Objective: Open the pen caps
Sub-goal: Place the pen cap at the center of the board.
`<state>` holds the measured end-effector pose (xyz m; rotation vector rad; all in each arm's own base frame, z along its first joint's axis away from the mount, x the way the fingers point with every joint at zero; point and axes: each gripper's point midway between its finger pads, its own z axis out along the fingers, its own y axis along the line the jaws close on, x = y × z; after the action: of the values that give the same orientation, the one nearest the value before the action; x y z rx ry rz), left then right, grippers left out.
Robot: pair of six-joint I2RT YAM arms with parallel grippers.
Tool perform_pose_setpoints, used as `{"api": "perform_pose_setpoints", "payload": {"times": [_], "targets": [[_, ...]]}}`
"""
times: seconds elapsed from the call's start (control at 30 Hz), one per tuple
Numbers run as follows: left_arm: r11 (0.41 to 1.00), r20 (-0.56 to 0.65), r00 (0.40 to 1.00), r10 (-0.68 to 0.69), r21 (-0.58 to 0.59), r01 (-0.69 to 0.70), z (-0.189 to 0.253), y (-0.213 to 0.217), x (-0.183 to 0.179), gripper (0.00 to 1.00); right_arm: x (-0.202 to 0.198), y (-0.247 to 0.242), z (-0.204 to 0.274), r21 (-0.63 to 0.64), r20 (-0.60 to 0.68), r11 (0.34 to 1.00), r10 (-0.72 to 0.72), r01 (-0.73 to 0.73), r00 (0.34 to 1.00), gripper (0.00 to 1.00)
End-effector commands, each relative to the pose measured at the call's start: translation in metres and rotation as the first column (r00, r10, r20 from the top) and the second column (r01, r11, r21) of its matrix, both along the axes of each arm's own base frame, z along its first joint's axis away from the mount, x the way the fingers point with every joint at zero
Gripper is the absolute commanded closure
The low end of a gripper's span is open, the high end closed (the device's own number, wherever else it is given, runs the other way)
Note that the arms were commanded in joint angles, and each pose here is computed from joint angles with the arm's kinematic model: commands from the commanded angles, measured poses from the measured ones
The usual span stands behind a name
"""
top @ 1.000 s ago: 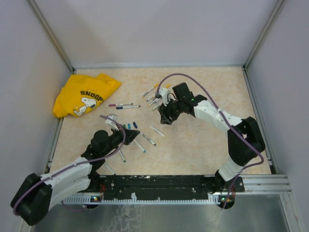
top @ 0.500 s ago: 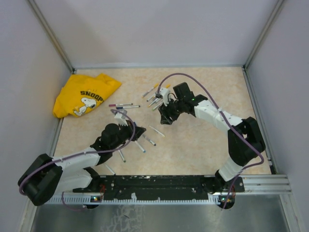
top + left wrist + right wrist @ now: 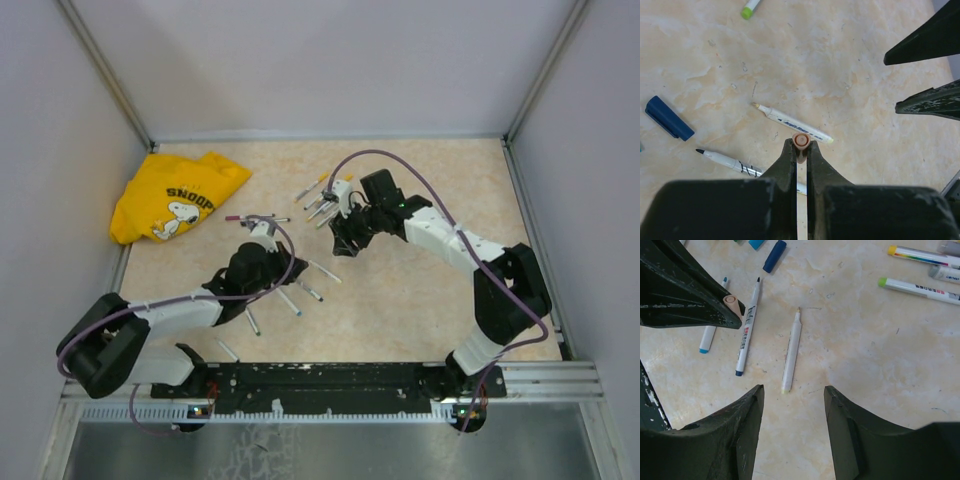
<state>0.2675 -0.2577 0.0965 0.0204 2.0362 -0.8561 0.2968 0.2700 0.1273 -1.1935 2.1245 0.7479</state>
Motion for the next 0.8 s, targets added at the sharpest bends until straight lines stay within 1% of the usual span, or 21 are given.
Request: {"api": "perform_pose_setpoints", "payload": {"times": [0.0, 0.17, 0.3, 0.47, 0.57, 0.63, 0.77], "targets": [[0.997, -0.024, 0.998, 0.064, 0.031, -0.064, 0.0, -0.001, 0.014, 1.0, 0.008, 0.001, 0.027, 0.048, 0.079, 0.999, 0.002, -0.006, 0.997, 0.48], [0.984, -0.096, 0.984, 0.151, 0.106, -0.14, -0.012, -0.001, 0.03, 1.0, 0.009, 0.001, 0.028, 0.051, 0.083, 0.999, 0.001, -0.005, 0.997, 0.48], [0.975, -0.126, 0.977, 0.172, 0.166, -0.15, -0.023, -0.004, 0.039, 1.0, 0.008, 0.001, 0.028, 0.055, 0.081, 0.998, 0.007, -0.012, 0.997, 0.48], [0.97, -0.096, 0.979, 0.18, 0.184, -0.161, -0.02, -0.01, 0.052, 1.0, 0.007, 0.001, 0.028, 0.057, 0.082, 0.998, 0.007, -0.012, 0.997, 0.48], [0.959, -0.095, 0.974, 0.206, 0.218, -0.182, -0.025, -0.009, 0.061, 1.0, 0.008, 0.001, 0.029, 0.057, 0.086, 0.998, 0.005, -0.009, 0.996, 0.48], [0.941, -0.106, 0.96, 0.257, 0.255, -0.224, -0.031, -0.004, 0.066, 1.0, 0.008, 0.0, 0.029, 0.057, 0.089, 0.998, 0.001, -0.006, 0.996, 0.48], [0.887, -0.148, 0.905, 0.398, 0.315, -0.338, -0.038, 0.011, 0.072, 1.0, 0.009, 0.0, 0.03, 0.058, 0.092, 0.998, -0.002, -0.003, 0.996, 0.48]]}}
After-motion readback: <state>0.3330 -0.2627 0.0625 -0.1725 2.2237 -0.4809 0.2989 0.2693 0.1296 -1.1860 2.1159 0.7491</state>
